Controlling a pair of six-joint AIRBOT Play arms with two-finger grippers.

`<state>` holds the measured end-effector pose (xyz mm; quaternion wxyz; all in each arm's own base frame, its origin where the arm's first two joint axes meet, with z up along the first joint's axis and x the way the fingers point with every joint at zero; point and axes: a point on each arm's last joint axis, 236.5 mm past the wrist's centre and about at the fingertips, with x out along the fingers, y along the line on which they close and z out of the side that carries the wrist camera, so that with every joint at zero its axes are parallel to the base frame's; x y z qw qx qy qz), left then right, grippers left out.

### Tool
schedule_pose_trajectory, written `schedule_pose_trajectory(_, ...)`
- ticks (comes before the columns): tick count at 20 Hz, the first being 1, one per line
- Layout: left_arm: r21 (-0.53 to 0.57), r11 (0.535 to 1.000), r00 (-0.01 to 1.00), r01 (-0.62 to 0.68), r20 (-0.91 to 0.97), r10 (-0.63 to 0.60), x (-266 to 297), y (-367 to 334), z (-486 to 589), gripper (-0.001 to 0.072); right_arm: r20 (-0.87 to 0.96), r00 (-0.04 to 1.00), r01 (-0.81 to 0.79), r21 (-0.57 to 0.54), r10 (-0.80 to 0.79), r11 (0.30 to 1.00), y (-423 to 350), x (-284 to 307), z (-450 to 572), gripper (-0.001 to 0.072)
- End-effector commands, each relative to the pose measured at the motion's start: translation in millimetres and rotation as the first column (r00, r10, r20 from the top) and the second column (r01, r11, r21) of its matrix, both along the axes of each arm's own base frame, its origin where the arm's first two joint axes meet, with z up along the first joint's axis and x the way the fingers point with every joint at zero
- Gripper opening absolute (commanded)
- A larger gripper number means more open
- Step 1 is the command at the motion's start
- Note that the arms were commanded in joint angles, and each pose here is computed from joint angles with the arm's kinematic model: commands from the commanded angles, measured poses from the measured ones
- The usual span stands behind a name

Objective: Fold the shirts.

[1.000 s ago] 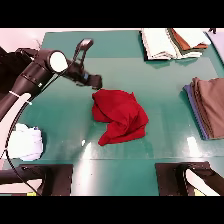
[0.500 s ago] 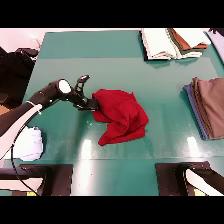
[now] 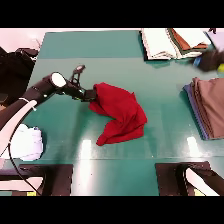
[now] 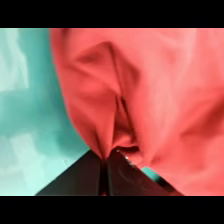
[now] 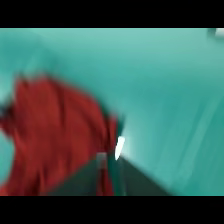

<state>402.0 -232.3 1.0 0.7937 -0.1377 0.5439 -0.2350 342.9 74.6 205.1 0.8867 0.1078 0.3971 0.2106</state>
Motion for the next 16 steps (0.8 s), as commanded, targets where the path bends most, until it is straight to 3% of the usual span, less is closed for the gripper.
schedule_pose_trajectory(1,0.023,1.000,0.998,-0.009,0.069,0.007,11,15,24,0.0026,-0.378,0.926,0.028,0.073,0.002,0.997,4,-55,-131,0.0480)
schedule_pose_trajectory(3,0.024,1.000,0.998,-0.006,0.060,0.004,9,15,22,0.0026,-0.534,0.844,0.029,0.130,0.045,0.991,28,-84,-197,0.0480)
schedule_pose_trajectory(6,0.027,1.000,0.998,-0.004,0.057,0.002,8,15,22,0.0027,-0.621,0.774,0.021,0.217,0.121,0.976,82,-106,-252,0.0481)
schedule_pose_trajectory(10,0.037,0.999,0.999,0.008,0.042,-0.009,4,17,20,0.0027,-0.652,0.736,-0.044,0.222,0.182,0.974,130,-113,-285,0.0477)
schedule_pose_trajectory(12,0.046,0.999,0.999,0.012,0.040,-0.014,3,18,18,0.0026,-0.654,0.727,-0.087,0.215,0.209,0.973,144,-111,-290,0.0438)
schedule_pose_trajectory(13,0.053,0.998,0.999,0.016,0.037,-0.018,2,19,18,0.0027,-0.647,0.731,-0.104,0.208,0.217,0.973,147,-107,-290,0.0372)
schedule_pose_trajectory(16,0.088,0.996,0.999,0.032,0.029,-0.035,-2,26,16,0.0027,-0.595,0.770,-0.158,0.172,0.230,0.972,148,-87,-279,0.0023)
